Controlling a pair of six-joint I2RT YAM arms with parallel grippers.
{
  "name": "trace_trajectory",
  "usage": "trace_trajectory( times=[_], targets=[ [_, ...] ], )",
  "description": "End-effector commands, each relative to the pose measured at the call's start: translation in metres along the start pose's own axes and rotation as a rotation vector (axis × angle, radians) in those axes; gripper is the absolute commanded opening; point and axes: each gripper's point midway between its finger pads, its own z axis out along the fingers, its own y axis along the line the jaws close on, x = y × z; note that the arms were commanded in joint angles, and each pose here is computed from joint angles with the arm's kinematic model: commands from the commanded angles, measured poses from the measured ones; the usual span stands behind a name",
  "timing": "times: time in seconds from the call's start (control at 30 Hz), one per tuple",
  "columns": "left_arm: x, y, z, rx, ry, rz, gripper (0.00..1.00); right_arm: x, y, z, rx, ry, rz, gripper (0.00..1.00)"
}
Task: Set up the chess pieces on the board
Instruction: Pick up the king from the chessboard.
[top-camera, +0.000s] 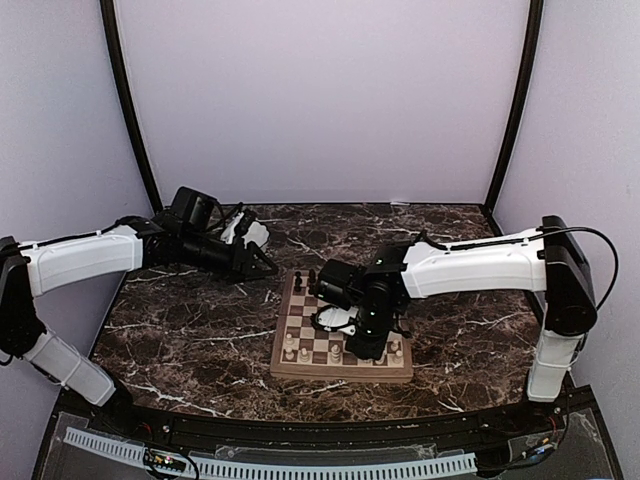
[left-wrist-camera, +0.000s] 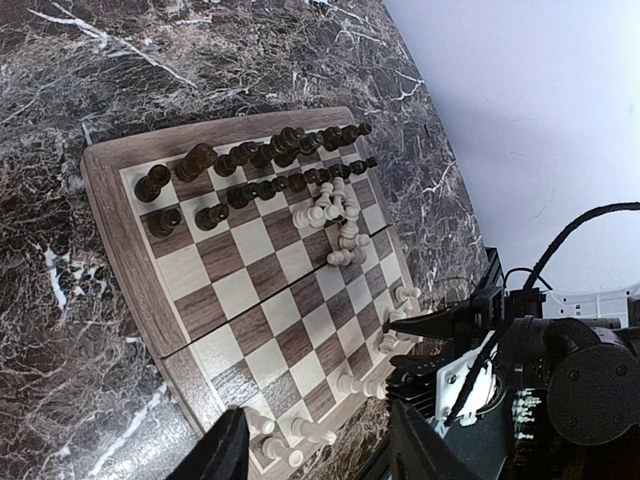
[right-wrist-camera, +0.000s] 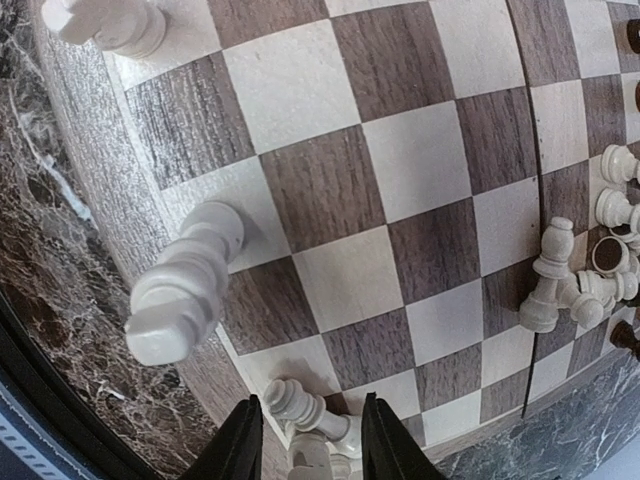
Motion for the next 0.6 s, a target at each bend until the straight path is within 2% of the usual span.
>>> trace_trajectory(
  times=[0.0,0.33,0.57],
  targets=[
    [-0.012,-0.011,-0.003,0.035,-0.022,0.037,0.5,0.0,-0.007,-0.006,0.034,-0.006,0.001,0.35],
    [-0.015,-0.011,0.001,0.041,-0.019,0.03,0.5,0.001,0.005,-0.004,-0.045,-0.016,-0.003,0.35],
    [-0.011,-0.009,0.001,0.04,-0.016,0.017,0.5,0.011,0.001,0.002,-0.017,0.013,0.002,0.36]
  ],
)
